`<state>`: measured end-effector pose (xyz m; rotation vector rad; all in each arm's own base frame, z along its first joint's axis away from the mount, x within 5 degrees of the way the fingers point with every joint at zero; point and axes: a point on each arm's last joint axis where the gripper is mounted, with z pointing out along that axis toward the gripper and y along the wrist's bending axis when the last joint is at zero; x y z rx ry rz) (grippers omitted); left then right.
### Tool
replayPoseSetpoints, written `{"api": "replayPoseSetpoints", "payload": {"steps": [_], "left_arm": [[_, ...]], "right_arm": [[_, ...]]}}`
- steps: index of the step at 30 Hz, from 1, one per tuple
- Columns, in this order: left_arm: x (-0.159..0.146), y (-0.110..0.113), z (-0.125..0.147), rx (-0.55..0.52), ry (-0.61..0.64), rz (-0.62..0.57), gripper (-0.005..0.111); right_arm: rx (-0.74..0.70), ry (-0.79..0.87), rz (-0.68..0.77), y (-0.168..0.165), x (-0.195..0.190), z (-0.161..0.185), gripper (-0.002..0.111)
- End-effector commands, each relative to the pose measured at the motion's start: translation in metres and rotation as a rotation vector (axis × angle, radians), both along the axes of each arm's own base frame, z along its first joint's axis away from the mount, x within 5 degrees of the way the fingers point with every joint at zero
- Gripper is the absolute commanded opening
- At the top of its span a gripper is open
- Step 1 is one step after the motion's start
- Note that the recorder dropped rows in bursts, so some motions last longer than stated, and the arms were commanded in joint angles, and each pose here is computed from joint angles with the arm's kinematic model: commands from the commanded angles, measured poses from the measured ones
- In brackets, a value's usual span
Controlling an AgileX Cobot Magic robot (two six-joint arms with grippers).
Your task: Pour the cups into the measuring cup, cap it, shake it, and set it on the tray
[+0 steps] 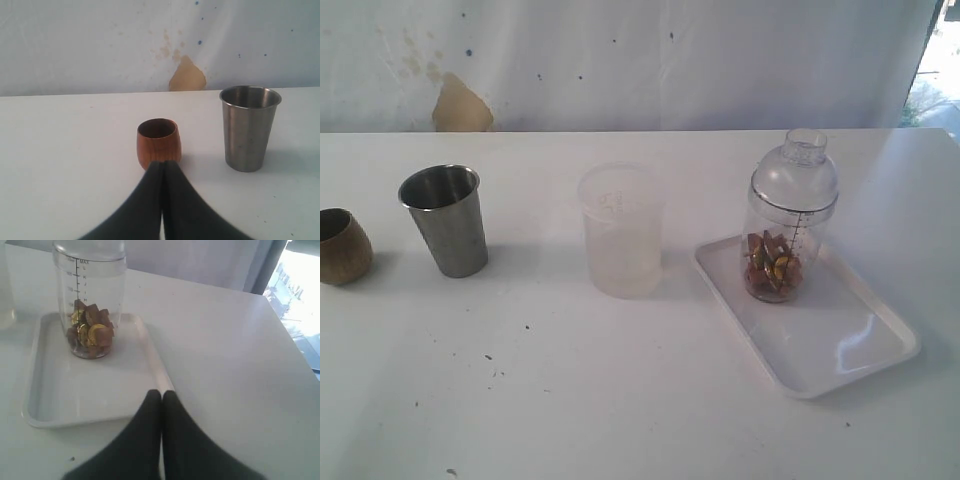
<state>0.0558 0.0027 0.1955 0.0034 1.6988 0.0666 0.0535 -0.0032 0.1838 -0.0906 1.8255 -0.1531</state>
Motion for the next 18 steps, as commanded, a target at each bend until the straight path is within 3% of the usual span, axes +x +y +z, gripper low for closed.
{"api": "replayPoseSetpoints", "payload": {"steps": [1,18], "left_arm": [[0.0,0.0001,-0.0008,-0.003,-0.012,0.003,0.0],[0.0,0.0001,-0.0008,-0.003,-0.012,0.003,0.0]], "right_arm": [[0.015,0.0,0.0,0.0003,-0.0001,-0.0015,0.0],[0.034,-0.001,-0.005,0.0003,-0.0001,-0.0015,0.0]]}}
